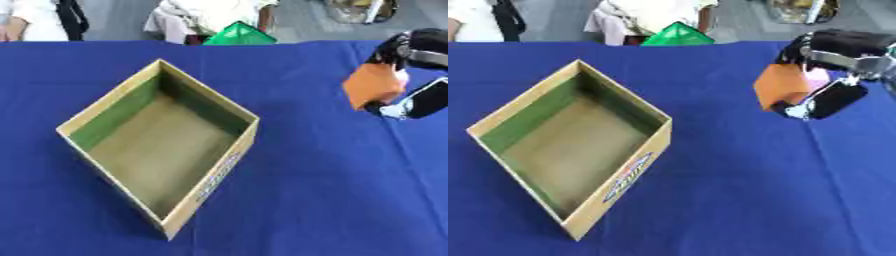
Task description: Pick up objects on the table and place them in the box.
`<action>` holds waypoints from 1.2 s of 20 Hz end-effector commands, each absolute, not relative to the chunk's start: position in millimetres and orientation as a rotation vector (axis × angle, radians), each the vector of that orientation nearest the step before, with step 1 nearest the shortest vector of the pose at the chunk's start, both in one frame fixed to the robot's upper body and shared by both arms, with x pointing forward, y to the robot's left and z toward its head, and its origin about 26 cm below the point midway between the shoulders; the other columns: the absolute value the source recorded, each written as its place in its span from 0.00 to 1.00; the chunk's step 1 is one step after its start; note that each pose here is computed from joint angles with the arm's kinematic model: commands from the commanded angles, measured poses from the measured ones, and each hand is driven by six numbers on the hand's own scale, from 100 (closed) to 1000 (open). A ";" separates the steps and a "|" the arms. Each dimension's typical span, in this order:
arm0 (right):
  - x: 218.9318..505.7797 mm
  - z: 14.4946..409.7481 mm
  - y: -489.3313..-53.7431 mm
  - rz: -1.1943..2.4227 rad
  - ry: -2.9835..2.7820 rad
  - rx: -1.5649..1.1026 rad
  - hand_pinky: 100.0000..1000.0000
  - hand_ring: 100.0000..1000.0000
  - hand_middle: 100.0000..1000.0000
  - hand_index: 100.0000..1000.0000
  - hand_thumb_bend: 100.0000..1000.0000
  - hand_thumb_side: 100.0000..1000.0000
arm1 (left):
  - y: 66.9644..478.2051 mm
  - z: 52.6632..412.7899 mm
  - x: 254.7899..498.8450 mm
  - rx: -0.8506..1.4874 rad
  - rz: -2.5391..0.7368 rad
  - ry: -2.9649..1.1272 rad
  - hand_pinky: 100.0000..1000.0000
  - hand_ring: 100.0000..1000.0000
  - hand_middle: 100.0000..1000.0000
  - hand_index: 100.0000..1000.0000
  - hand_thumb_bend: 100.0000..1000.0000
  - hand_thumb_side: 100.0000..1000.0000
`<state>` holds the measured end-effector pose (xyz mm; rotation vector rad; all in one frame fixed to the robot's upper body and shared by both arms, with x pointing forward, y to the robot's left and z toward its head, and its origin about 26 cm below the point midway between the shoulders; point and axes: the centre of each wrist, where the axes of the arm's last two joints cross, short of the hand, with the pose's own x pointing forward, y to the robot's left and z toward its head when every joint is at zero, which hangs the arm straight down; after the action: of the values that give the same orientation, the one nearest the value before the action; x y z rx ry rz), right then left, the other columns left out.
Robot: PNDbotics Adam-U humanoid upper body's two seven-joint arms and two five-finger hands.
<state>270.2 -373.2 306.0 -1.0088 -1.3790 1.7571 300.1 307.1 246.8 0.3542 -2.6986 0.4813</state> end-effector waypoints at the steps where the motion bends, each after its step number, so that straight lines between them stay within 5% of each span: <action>1: 268.7 321.0 -358.4 1.930 -1.442 -0.993 0.57 0.59 0.52 0.64 0.04 0.30 | 306.6 256.0 297.6 0.348 0.451 -2.734 0.82 0.71 0.68 0.86 0.54 0.95; 24: 285.8 371.8 -225.6 2.156 -1.664 -0.838 0.53 0.59 0.52 0.64 0.00 0.35 | 296.3 254.4 300.1 0.260 0.419 -2.716 0.82 0.71 0.68 0.86 0.54 0.95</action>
<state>289.6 -229.6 367.1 -0.8450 -1.6841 2.1393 302.3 297.4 246.1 0.2761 -2.6857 0.4331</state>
